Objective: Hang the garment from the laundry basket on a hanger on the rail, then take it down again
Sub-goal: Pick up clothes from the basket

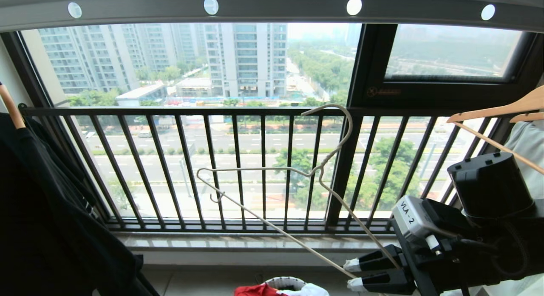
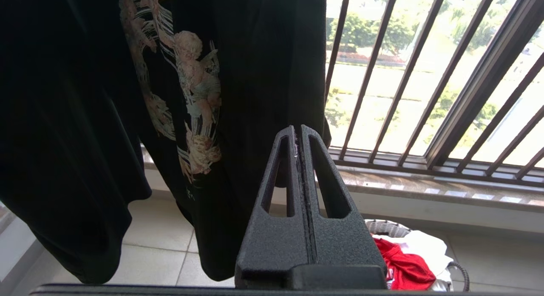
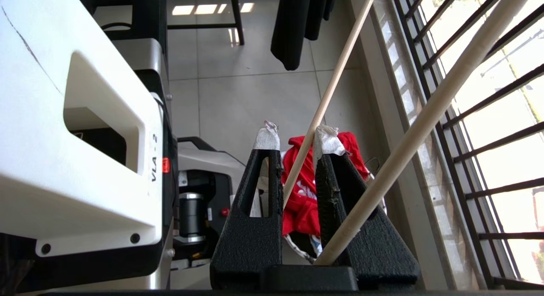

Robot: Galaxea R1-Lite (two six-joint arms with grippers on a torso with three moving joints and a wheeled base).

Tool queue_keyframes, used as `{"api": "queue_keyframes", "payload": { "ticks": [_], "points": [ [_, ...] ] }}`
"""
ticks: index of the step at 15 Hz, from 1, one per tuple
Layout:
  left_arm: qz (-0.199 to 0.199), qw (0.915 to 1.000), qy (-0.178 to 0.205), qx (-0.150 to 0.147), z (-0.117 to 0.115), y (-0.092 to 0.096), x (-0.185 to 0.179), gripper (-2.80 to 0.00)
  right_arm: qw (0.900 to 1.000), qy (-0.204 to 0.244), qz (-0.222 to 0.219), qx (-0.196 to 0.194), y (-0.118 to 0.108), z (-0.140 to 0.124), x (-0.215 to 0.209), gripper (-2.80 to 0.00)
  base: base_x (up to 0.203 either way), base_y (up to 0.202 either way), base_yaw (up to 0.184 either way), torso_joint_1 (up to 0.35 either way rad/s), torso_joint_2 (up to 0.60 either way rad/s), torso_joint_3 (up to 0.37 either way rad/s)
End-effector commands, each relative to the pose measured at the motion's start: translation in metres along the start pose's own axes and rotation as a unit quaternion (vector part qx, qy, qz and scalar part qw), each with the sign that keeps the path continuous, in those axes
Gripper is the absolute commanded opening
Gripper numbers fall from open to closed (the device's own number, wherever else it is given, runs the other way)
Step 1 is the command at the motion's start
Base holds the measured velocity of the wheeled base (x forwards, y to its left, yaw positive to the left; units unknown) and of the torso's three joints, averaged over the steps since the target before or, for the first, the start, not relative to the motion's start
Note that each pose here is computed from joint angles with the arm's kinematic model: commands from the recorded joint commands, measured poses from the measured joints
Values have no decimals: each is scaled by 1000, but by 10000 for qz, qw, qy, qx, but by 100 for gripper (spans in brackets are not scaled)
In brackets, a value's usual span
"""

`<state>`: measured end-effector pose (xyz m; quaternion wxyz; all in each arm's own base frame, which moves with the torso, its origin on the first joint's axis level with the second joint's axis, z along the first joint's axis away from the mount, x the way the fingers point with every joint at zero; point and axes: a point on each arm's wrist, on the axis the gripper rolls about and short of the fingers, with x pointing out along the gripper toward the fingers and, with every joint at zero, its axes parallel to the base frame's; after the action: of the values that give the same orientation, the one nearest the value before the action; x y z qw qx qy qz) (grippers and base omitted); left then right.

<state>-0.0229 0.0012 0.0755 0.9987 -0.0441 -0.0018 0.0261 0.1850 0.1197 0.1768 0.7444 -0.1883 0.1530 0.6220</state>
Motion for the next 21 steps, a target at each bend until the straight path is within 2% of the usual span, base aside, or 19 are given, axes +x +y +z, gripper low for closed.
{"api": "queue_keyframes", "payload": {
  "ticks": [1, 21],
  "points": [
    [7, 10000, 2, -3, 0, 0, 0, -280, 10000, -53, -8, -67, 2, 2, -3, -280, 0, 0, 0, -115, 251, 129],
    [5, 10000, 3, -3, 0, 0, 0, -280, 9997, -104, -225, -76, 0, 3, -11, -280, 0, 0, 0, -144, 320, 171]
  ]
}}
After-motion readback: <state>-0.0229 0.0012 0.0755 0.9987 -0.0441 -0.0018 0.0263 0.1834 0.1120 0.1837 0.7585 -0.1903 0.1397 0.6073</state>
